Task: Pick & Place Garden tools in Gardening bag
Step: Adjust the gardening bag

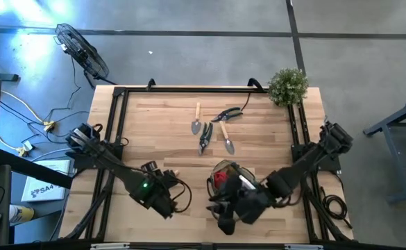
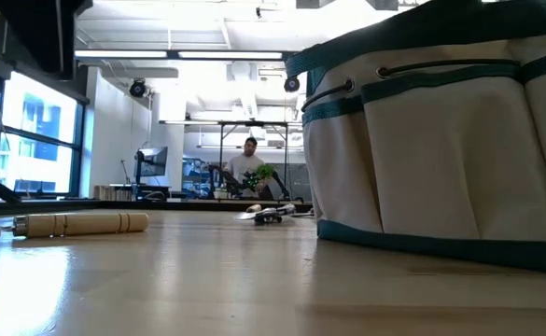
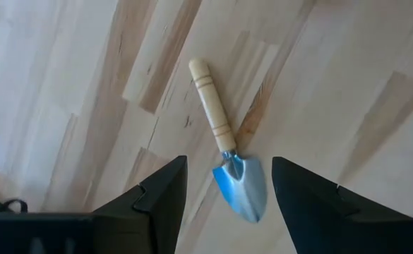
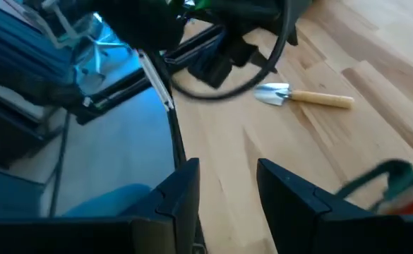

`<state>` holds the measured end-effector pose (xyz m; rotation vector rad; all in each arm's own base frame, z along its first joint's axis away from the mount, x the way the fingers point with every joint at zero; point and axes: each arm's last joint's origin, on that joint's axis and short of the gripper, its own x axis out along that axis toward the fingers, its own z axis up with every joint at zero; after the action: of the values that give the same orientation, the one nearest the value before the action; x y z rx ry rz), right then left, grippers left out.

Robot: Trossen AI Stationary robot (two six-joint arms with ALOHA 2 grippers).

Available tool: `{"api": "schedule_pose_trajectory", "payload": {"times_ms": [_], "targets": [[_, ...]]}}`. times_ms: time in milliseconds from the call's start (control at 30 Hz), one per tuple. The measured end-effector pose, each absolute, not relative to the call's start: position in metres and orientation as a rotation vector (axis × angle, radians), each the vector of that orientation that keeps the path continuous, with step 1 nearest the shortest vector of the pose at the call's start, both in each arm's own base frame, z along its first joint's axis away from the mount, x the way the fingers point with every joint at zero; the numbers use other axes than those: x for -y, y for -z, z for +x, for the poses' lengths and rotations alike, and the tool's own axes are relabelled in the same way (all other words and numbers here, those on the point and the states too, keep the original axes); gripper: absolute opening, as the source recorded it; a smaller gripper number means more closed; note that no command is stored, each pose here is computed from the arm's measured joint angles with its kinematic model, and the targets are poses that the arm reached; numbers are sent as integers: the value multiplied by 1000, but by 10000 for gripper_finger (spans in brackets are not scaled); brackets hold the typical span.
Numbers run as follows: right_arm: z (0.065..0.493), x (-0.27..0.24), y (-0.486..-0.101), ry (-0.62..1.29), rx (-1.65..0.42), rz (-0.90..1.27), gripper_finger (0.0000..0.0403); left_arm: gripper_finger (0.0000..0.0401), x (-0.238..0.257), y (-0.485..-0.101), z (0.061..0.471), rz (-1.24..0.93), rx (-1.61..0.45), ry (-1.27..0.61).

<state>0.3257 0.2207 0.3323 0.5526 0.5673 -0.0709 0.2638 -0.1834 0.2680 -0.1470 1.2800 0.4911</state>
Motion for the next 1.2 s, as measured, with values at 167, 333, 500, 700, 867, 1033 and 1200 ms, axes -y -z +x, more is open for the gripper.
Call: {"api": "schedule_pose_trajectory", "payload": {"times_ms": [167, 333, 500, 700, 867, 1033, 1200], "targets": [[324, -225, -333, 17, -573, 496, 133, 198, 184, -268, 264, -128, -1276, -480], [317, -237, -335, -38, -563, 459, 133, 198, 185, -268, 263, -120, -1256, -486], [308, -245, -338, -71, -563, 422, 133, 198, 193, -268, 258, -122, -1246, -472], [286, -232, -350, 2, -602, 364, 133, 198, 208, -269, 255, -149, -1191, -415], [250, -198, -369, 236, -612, 338, 133, 198, 214, -270, 259, -186, -1150, -375], [209, -164, -375, 471, -699, 385, 133, 198, 216, -270, 257, -177, -1143, -368], [187, -163, -362, 602, -876, 448, 108, 198, 215, -270, 258, -153, -1093, -395]]}}
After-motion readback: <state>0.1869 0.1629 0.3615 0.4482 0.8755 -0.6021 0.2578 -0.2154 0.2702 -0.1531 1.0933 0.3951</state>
